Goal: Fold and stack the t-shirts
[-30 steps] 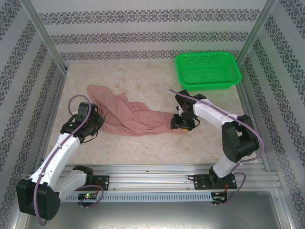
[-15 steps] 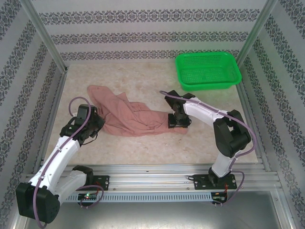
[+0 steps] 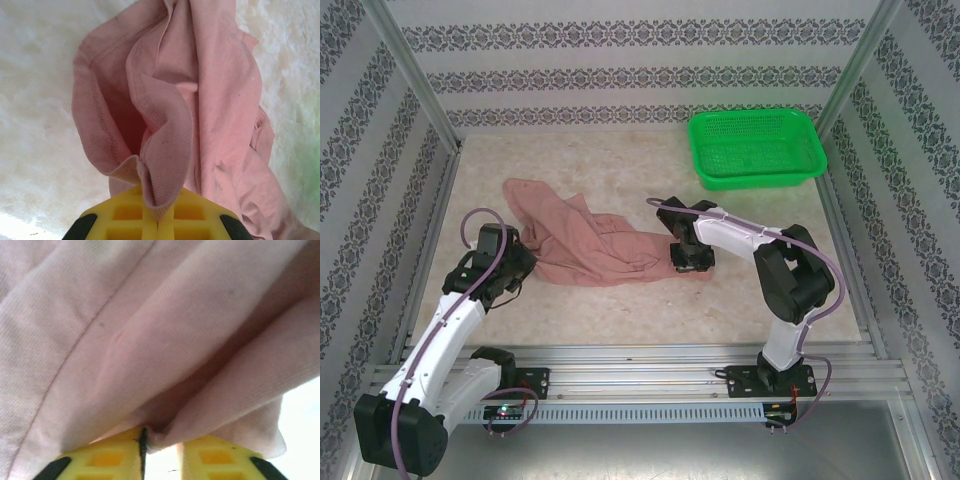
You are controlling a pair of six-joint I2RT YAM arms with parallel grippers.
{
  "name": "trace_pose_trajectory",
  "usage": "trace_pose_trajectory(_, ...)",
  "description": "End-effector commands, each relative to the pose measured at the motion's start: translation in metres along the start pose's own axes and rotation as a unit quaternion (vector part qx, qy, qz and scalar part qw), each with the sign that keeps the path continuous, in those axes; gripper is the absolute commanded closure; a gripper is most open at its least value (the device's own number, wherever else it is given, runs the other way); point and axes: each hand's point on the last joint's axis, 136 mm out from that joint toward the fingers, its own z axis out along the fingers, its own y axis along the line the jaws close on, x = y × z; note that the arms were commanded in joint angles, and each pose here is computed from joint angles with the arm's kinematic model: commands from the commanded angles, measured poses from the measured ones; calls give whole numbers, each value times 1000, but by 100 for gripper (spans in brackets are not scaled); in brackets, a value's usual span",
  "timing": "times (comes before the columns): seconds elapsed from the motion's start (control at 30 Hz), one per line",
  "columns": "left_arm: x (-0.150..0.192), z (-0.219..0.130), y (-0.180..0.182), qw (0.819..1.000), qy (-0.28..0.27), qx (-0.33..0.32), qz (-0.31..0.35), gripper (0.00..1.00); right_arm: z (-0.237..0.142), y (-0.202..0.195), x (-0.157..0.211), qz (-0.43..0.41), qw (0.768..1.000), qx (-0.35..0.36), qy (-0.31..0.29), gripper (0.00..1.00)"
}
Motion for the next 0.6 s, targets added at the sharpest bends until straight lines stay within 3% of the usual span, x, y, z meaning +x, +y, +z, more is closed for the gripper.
trace_pose_trajectory(0.0, 0, -1, 4, 1000, 2, 0, 10, 100, -5, -10, -2, 5, 1000, 20, -20, 84)
trace_pose_trajectory(0.13, -2, 0, 6, 1000, 2, 0, 7, 100, -13, -17, -1, 14, 999, 18, -28, 100)
trace_pose_trajectory(0.37, -5, -1, 9, 1000, -1, -5, 13, 100, -47, -30, -1, 44, 997, -23, -54, 100)
trace_pose_trajectory(0.57, -17, -9, 2, 1000, -9, 8, 10, 100, -98, -53, -13, 98, 983, -115, -102, 100)
